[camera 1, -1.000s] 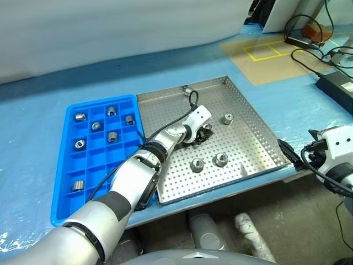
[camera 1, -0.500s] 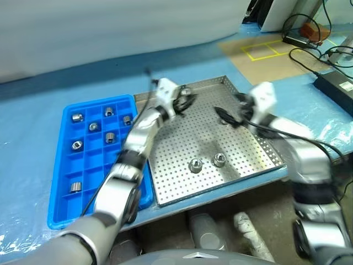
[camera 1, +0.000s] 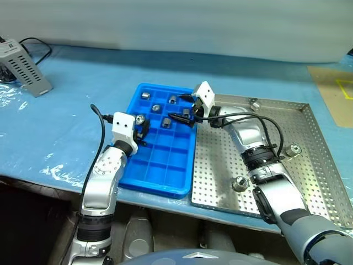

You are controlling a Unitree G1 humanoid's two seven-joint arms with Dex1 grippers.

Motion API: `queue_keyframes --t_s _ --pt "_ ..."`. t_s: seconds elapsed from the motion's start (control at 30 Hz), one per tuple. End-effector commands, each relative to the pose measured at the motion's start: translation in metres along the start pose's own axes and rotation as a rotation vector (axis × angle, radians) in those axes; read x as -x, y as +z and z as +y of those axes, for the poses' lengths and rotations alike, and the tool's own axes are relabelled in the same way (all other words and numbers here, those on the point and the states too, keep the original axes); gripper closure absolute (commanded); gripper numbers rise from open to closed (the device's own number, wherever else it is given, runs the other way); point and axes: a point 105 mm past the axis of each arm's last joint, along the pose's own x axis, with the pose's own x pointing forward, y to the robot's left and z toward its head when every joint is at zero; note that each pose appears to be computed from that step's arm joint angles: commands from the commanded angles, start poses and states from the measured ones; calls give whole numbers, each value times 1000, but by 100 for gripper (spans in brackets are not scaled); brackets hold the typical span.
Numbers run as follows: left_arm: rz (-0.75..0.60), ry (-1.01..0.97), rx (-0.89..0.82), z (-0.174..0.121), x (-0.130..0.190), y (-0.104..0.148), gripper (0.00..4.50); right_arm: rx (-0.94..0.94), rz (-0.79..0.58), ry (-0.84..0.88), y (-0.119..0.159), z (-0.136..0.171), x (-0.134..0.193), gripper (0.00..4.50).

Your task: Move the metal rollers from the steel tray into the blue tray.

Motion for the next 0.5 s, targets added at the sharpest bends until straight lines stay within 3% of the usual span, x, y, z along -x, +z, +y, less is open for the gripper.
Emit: queue_keyframes --t_s 0.03,0.27,0.4,0.5 --pt "-33 -12 2 -4 4 11 263 49 -44 -3 16 -6 0 0" --pt "45 -58 12 -8 0 -3 263 48 -38 -22 12 -9 6 0" --pt "101 -75 21 -7 -1 -13 126 48 -29 -52 9 -12 14 0" --pt "51 -96 23 -6 -9 0 26 52 -22 -89 8 -18 23 0"
